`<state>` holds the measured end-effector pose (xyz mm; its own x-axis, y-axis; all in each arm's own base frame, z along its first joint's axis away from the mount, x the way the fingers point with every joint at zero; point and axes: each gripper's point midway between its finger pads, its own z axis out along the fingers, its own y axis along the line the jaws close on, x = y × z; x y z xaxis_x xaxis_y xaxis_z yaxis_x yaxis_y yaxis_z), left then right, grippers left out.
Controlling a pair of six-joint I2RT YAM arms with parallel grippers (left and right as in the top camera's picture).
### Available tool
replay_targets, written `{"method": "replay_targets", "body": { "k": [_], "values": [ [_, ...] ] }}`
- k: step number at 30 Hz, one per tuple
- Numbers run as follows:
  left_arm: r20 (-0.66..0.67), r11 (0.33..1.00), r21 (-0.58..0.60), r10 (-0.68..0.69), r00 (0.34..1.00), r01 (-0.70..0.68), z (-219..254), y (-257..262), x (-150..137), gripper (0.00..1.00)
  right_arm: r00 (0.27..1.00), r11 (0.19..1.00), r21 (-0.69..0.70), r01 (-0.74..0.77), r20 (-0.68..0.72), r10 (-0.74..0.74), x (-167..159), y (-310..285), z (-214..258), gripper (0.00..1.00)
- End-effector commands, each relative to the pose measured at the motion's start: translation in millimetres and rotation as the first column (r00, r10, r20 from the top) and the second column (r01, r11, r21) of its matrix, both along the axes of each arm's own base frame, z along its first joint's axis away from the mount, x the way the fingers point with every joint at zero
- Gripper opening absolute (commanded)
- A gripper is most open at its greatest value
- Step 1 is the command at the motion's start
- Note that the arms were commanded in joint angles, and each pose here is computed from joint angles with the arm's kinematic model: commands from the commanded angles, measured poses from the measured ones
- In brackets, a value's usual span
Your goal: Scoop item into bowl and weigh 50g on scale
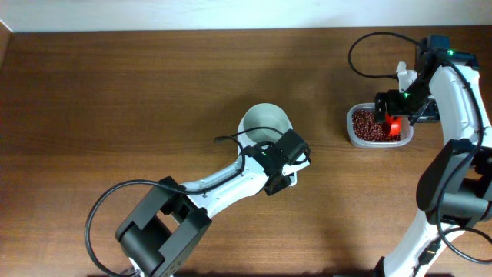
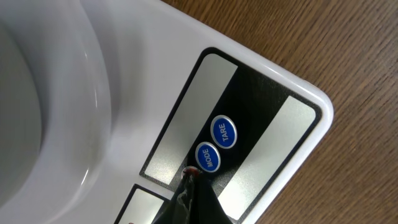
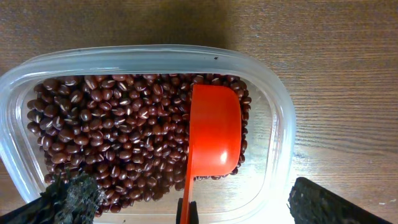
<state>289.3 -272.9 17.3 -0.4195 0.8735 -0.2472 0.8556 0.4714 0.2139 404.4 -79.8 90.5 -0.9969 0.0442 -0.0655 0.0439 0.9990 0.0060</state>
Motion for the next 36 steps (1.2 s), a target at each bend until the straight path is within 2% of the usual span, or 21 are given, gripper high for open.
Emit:
{"method": "replay_targets", "body": {
  "k": [1, 14, 27, 36],
  "values": [
    [-0.067, 0.999, 0.021, -0.026, 0.997, 0.028, -24, 2, -10, 0.0, 1.0, 1.0, -0.006, 0.006, -0.016, -0.006, -2, -2, -5, 0.99],
    [-0.029, 0.998, 0.045, 0.034, 0.999, -0.033, -28, 8, 0, 0.0, 1.0, 1.0, -0.006, 0.006, -0.016, -0.006, -2, -2, -5, 0.99],
    [-0.078, 0.997, 0.075, 0.011, 0.997, -0.005, -26, 9, -10, 0.0, 1.0, 1.0, -0.006, 0.006, -0.016, -0.006, -2, -2, -5, 0.99],
    [-0.059, 0.998, 0.055, 0.024, 0.998, -0.021, -26, 7, -2, 0.0, 1.0, 1.0, -0.006, 0.006, -0.016, -0.006, -2, -2, -5, 0.99]
  ]
}}
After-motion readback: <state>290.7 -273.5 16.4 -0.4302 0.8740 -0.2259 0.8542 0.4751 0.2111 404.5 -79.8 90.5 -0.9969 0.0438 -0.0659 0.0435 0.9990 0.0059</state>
